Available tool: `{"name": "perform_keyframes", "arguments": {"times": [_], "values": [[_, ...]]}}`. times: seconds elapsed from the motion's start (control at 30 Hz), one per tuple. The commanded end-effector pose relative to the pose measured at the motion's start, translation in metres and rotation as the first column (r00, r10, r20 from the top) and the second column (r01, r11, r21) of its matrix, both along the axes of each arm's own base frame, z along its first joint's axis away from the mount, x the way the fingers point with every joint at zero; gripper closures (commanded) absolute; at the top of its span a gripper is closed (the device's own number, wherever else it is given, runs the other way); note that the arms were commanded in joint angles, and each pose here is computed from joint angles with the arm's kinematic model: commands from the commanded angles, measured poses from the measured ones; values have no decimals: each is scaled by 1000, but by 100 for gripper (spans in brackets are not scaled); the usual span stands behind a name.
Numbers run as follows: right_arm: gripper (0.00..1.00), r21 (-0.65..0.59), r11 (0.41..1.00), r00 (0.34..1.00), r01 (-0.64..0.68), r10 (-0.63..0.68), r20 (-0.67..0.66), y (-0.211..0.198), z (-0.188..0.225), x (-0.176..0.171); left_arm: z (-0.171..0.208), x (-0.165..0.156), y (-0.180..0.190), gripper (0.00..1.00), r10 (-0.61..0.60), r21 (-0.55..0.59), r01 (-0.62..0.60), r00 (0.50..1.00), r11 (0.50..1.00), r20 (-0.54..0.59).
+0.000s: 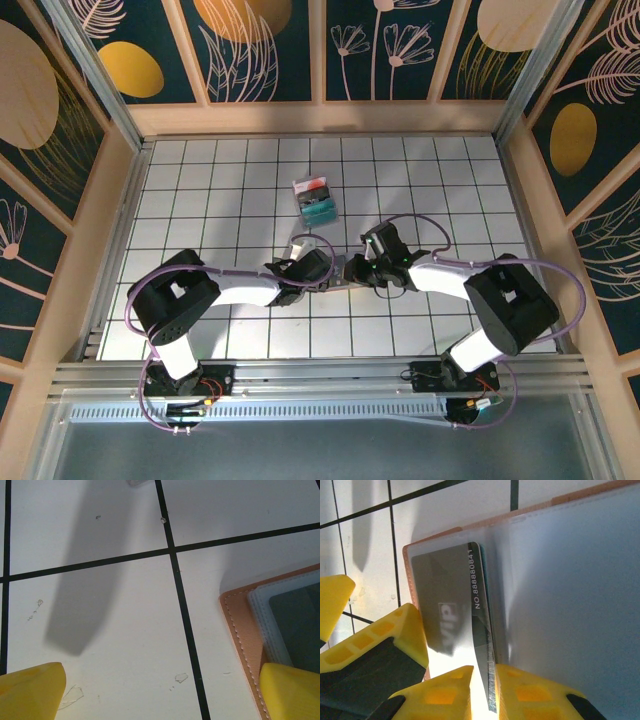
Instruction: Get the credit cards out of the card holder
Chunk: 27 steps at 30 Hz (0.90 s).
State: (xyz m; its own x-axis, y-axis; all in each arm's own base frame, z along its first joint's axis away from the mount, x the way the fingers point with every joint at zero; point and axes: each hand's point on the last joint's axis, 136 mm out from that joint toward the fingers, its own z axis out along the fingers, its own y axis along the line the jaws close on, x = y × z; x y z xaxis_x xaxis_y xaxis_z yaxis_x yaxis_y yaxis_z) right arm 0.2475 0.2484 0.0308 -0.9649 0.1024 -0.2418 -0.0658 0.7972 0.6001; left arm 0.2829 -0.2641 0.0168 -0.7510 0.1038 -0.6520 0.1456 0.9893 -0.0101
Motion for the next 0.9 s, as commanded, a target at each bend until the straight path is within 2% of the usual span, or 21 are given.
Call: {"name": "perform_keyframes", "arguments": {"times": [0.0,0.3,0.87], "values": [[82,-13,1000,1000,-20,20,4,1,-7,-2,-18,-8,17,1,-10,106,16,998,994,-54],[80,-65,998,1000,11,-12,-9,-9,-17,-1,-18,-9,17,1,-11,112,18,998,994,-57],[78,-85,995,999,44,-44,0,-15,-16,1,-18,-10,19,1,-12,116,19,998,993,-62]]}}
